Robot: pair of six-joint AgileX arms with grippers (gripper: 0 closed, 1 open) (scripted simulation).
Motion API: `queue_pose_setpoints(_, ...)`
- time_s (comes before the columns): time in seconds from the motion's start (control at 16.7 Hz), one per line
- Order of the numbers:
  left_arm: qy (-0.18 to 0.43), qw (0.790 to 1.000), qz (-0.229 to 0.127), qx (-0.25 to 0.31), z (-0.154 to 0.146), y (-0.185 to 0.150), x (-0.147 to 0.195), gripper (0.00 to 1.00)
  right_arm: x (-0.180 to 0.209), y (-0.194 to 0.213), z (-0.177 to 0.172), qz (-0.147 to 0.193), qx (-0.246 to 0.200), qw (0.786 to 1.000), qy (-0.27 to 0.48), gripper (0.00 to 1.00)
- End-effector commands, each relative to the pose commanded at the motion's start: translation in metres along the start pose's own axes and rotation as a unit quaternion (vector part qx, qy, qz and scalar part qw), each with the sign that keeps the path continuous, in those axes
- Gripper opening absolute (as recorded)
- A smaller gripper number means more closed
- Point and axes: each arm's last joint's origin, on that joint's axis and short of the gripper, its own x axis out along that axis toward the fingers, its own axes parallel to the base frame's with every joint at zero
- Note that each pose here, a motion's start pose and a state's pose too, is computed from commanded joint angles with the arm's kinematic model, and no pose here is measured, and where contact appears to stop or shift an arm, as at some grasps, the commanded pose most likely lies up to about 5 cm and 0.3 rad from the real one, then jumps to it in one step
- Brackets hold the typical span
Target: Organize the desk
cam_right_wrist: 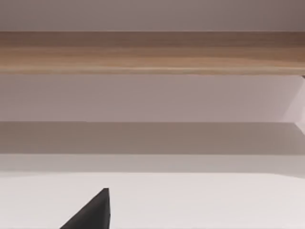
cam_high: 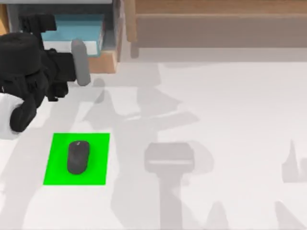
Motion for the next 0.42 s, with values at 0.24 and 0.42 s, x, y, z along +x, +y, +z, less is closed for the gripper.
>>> queue_pose_setpoints(0.24, -0.001, 1.000, -0.002, 0.001, 0.000, -0.006, -0.018, 1.00, 0.000, 0.000, 0.000, 0.000, 0.000, 1.000, 0.000, 1.00)
queue_pose_setpoints(0.42, 0.000, 1.000, 0.000, 0.002, 0.000, -0.009, -0.029, 1.00, 0.000, 0.000, 0.000, 0.000, 0.000, 1.000, 0.000, 1.00)
